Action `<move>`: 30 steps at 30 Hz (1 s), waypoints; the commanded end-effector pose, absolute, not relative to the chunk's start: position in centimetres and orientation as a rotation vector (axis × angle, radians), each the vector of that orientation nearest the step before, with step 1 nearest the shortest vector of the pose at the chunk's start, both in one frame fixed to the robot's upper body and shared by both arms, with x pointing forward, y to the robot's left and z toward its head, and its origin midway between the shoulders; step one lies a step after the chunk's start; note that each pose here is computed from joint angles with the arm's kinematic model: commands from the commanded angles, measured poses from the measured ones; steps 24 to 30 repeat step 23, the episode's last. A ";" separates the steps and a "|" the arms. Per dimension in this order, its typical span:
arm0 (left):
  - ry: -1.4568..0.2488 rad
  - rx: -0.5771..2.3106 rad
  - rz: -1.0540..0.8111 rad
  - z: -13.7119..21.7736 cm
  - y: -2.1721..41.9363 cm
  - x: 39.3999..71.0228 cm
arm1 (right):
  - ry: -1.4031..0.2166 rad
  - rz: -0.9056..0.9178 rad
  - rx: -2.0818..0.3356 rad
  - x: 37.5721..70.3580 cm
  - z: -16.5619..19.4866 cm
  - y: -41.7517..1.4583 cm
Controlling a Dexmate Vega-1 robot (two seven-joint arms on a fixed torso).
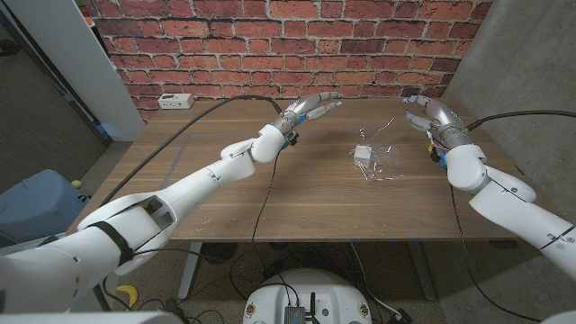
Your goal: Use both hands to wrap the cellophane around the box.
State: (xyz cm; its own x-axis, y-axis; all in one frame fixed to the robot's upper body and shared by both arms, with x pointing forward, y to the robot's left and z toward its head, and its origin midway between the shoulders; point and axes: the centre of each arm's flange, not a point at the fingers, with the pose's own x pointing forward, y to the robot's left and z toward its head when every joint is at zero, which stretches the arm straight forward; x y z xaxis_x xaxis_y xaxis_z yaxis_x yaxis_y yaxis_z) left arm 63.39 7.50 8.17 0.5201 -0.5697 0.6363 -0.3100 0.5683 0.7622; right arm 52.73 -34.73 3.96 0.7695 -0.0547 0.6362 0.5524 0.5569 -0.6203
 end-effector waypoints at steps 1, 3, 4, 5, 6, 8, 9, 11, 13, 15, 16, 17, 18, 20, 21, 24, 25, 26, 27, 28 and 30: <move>-0.988 0.727 -0.208 7.2 13.8 62.7 | -0.679 -0.338 -0.590 52.0 2.1 -34.1; -0.981 0.692 -0.221 7.0 14.9 62.5 | -0.696 -0.330 -0.538 51.7 1.6 -33.7; -0.978 0.678 -0.223 6.8 15.5 62.4 | -0.701 -0.333 -0.519 51.4 1.4 -33.5; -0.976 0.664 -0.225 6.7 16.1 62.3 | -0.704 -0.337 -0.500 51.2 1.2 -33.3; -0.974 0.649 -0.226 6.6 16.7 62.2 | -0.709 -0.338 -0.477 50.9 0.9 -33.2; -0.964 0.609 -0.241 6.3 17.9 62.1 | -0.724 -0.333 -0.424 50.5 0.3 -32.9; -0.955 0.583 -0.252 6.1 18.5 62.1 | -0.728 -0.338 -0.391 50.2 0.0 -32.8; -0.936 0.532 -0.279 5.6 19.5 62.1 | -0.748 -0.334 -0.338 49.7 -0.7 -32.8; -0.919 0.493 -0.295 5.1 20.5 62.1 | -0.769 -0.335 -0.287 49.3 -1.5 -32.9; -0.911 0.467 -0.289 4.6 21.3 62.0 | -0.783 -0.357 -0.253 48.8 -2.2 -32.9; -0.908 0.462 -0.279 4.3 21.6 61.9 | -0.781 -0.358 -0.257 48.5 -2.4 -32.8; -0.906 0.454 -0.271 4.0 21.9 61.9 | -0.780 -0.371 -0.267 48.2 -2.6 -32.6; -0.901 0.446 -0.263 3.8 22.1 61.9 | -0.779 -0.384 -0.277 47.9 -2.8 -32.3; -0.887 0.427 -0.247 3.3 22.5 62.0 | -0.789 -0.377 -0.280 47.6 -3.0 -31.8; -0.882 0.416 -0.241 3.0 22.7 62.1 | -0.804 -0.367 -0.269 47.5 -3.1 -31.6; -0.869 0.393 -0.226 2.6 23.1 62.3 | -0.841 -0.343 -0.249 47.5 -3.1 -31.1; -0.869 0.393 -0.226 2.6 23.1 62.3 | -0.841 -0.343 -0.249 47.5 -3.1 -31.1; -0.869 0.393 -0.226 2.6 23.1 62.3 | -0.841 -0.343 -0.249 47.5 -3.1 -31.1; -0.869 0.393 -0.226 2.6 23.1 62.3 | -0.841 -0.343 -0.249 47.5 -3.1 -31.1; -0.869 0.393 -0.226 2.6 23.1 62.3 | -0.841 -0.343 -0.249 47.5 -3.1 -31.1; -0.869 0.393 -0.226 2.6 23.1 62.3 | -0.841 -0.343 -0.249 47.5 -3.1 -31.1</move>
